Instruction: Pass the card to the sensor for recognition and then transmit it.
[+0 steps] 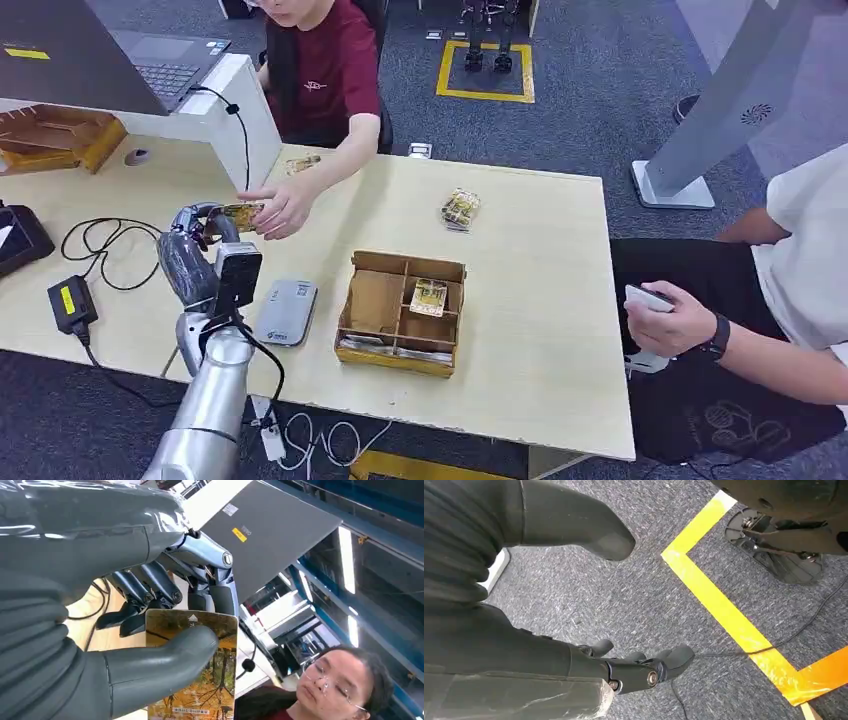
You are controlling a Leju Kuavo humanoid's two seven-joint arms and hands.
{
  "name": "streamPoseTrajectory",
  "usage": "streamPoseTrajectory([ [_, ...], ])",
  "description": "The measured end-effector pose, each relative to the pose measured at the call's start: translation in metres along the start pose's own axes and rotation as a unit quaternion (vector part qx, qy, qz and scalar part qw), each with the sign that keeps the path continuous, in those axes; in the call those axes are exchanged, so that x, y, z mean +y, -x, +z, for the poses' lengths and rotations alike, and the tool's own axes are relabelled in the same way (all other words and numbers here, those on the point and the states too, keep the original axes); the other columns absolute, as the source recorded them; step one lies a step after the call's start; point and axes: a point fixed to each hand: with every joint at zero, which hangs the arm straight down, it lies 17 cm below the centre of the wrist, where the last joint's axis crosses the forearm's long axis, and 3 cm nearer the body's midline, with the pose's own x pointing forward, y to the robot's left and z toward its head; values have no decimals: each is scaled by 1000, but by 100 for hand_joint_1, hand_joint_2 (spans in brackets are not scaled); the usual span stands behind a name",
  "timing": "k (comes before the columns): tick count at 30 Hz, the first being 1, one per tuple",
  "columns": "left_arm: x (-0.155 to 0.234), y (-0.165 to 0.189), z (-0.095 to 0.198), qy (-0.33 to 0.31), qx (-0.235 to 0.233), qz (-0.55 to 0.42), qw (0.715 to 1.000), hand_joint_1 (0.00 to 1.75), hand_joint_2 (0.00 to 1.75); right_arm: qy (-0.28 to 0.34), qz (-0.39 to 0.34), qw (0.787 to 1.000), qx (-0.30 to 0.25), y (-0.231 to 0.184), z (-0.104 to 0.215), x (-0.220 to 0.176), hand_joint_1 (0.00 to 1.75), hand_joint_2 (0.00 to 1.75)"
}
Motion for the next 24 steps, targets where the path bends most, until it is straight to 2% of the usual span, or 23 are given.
streamPoseTrajectory([
  [3, -2, 1, 2, 2, 4, 0, 1000, 175, 175, 0, 0, 1000, -2, -1, 0, -1, 0, 175],
  [4, -3, 2, 3, 2, 6, 0, 1000, 0, 175, 1, 0, 1000, -2, -2, 0, -1, 0, 175],
  [9, -6, 5, 6, 3, 15, 4, 1000, 0, 175, 1, 1, 1000, -2, -1, 0, -2, 0, 175],
  [13, -8, 30, 11, -4, 97, 45, 994, 0, 175, 2, 0, 1000, -1, -1, -1, -2, 0, 175],
  [17, -27, 35, 18, 26, 139, 81, 987, 0, 175, 8, -5, 1000, 0, 0, -1, -4, 0, 175],
  [18, -39, 33, 22, 53, 149, 96, 983, 0, 175, 8, -7, 1000, 1, 1, 0, -3, 0, 175],
  [21, -61, 18, 35, 119, 142, 118, 976, 0, 175, 8, -15, 1000, 3, 4, 1, 0, 0, 175],
  [24, -71, -9, 48, 172, 99, 109, 974, 0, 175, 9, -21, 1000, 4, 9, 3, 2, 0, 175],
])
